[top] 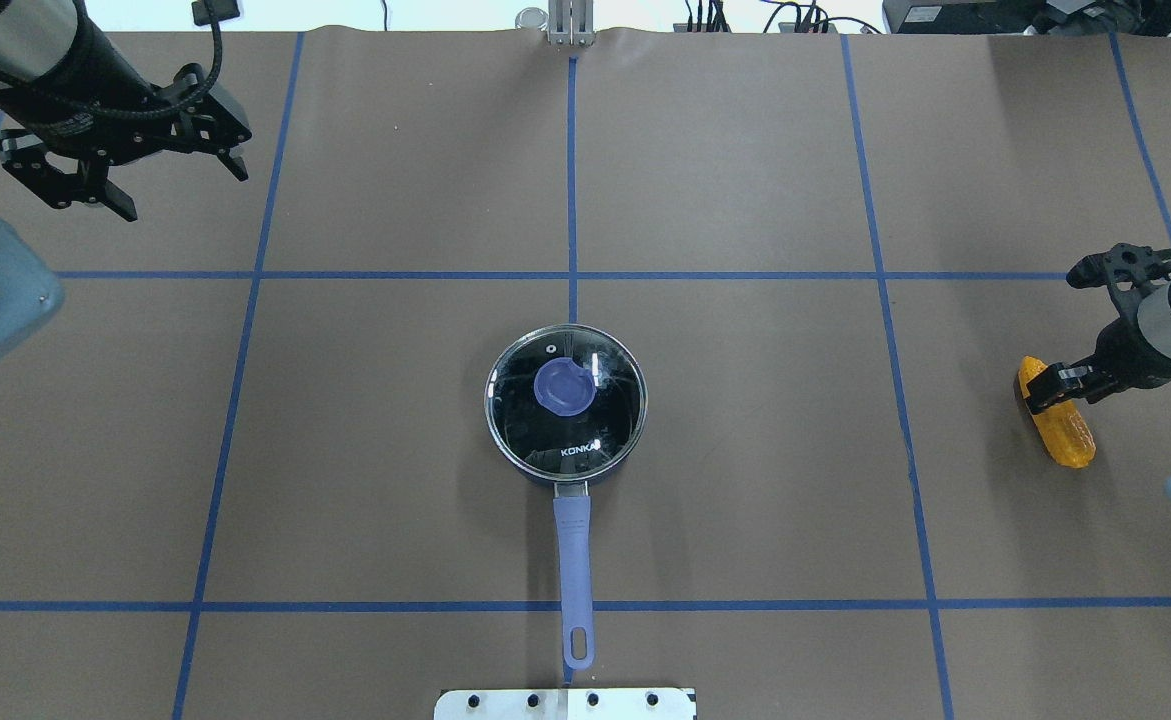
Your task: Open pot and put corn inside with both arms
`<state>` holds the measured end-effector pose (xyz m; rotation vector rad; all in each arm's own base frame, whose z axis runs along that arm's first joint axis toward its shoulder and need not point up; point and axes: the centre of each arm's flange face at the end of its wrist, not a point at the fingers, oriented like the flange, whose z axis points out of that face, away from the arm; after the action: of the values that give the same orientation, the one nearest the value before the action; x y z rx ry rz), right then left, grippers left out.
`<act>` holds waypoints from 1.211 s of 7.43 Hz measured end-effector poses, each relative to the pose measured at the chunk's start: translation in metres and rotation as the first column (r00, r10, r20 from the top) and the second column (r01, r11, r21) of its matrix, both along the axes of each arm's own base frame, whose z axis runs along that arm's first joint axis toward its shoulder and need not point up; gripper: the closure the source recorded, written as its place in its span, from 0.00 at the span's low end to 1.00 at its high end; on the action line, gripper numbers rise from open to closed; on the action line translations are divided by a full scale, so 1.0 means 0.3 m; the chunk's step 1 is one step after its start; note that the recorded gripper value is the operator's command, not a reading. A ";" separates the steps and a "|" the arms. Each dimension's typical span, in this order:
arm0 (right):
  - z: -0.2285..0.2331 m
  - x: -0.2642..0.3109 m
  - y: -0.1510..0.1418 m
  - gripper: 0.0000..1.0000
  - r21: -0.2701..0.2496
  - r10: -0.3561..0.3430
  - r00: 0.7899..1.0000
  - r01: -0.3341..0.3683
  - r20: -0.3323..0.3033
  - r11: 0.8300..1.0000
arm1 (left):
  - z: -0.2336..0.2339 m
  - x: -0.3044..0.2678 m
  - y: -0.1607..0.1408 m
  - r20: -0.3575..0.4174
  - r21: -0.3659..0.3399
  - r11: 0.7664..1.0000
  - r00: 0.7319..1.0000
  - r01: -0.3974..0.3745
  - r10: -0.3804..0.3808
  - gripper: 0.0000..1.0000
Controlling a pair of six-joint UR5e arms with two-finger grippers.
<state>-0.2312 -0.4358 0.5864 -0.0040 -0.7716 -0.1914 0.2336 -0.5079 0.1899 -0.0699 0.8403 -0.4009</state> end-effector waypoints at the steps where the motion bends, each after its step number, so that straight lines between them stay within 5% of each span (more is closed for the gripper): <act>1: 0.001 -0.001 0.001 0.86 -0.001 -0.001 1.000 0.001 0.000 1.000 | -0.004 0.011 -0.005 0.001 -0.003 1.000 1.000 0.000 0.000 0.02; 2: 0.002 -0.003 0.002 0.93 -0.003 -0.002 1.000 0.002 0.001 1.000 | -0.003 0.018 -0.009 0.002 -0.006 1.000 1.000 -0.001 0.001 0.02; 6: -0.039 -0.008 -0.010 0.93 -0.003 -0.008 1.000 0.008 0.028 1.000 | -0.053 0.089 -0.031 -0.007 -0.015 1.000 1.000 -0.007 0.007 0.02; 9: -0.169 0.068 -0.139 0.93 -0.058 0.041 0.994 -0.035 0.099 0.998 | -0.125 0.265 -0.023 -0.009 -0.007 1.000 1.000 -0.015 0.015 0.02</act>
<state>-0.2110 -0.4776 0.5357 -0.0333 -0.8764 -0.1345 0.3131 -0.5150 0.1524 -0.0848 0.8462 -0.3900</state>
